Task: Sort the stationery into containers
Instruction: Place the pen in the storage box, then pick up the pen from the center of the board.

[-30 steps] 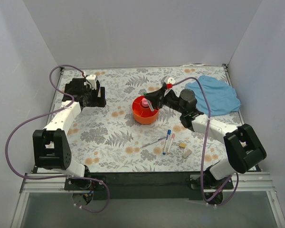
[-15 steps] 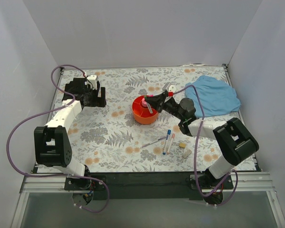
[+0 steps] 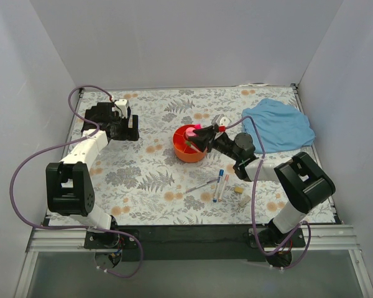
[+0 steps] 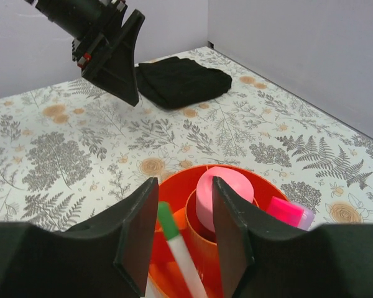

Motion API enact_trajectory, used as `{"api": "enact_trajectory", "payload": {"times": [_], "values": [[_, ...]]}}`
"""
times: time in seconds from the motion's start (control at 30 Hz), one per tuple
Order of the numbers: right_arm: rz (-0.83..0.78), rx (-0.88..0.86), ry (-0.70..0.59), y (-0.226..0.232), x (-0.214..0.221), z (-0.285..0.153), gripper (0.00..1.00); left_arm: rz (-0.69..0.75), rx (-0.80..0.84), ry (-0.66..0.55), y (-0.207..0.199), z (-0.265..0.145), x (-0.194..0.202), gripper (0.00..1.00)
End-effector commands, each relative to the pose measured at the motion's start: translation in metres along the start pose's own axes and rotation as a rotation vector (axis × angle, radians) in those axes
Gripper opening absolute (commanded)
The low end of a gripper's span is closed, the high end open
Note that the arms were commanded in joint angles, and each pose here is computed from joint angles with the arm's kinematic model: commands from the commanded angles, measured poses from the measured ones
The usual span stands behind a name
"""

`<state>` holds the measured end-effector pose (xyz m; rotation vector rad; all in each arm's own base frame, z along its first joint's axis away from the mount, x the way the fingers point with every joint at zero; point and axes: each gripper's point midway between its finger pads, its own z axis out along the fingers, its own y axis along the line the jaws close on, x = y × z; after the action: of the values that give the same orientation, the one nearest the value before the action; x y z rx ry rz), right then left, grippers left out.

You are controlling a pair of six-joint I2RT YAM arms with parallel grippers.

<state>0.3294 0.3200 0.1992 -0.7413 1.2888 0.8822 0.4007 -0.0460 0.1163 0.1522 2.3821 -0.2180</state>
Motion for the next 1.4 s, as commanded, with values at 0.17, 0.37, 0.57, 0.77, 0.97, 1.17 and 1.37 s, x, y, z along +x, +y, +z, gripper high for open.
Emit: {"api": "enact_trajectory", "payload": {"times": [0.17,0.37,0.57,0.77,0.97,1.17,1.37], "values": [[-0.099,-0.014,-0.024,0.004,-0.031,-0.004,0.58,0.058,0.090,-0.145,-0.026,-0.039,-0.052,0.86],[-0.176,0.120,0.011,-0.026,-0.100,-0.020,0.58,0.395,0.469,-0.216,-0.154,-0.105,-0.058,0.82],[-0.080,0.229,0.207,-0.051,-0.108,-0.058,0.69,0.574,0.774,0.046,-0.254,-0.135,0.027,0.65],[-0.074,0.351,0.343,-0.064,-0.094,-0.102,0.73,0.646,0.808,0.081,-0.307,-0.127,0.056,0.62],[-0.114,0.427,0.384,-0.064,-0.099,-0.136,0.75,0.639,0.763,0.211,-0.306,-0.122,0.095,0.60],[-0.115,0.429,0.393,-0.050,-0.102,-0.154,0.76,0.591,0.631,0.224,-0.270,-0.104,0.130,0.61],[-0.146,0.402,0.409,-0.044,-0.097,-0.159,0.75,0.449,0.542,0.215,-0.256,-0.086,0.150,0.61]]}}
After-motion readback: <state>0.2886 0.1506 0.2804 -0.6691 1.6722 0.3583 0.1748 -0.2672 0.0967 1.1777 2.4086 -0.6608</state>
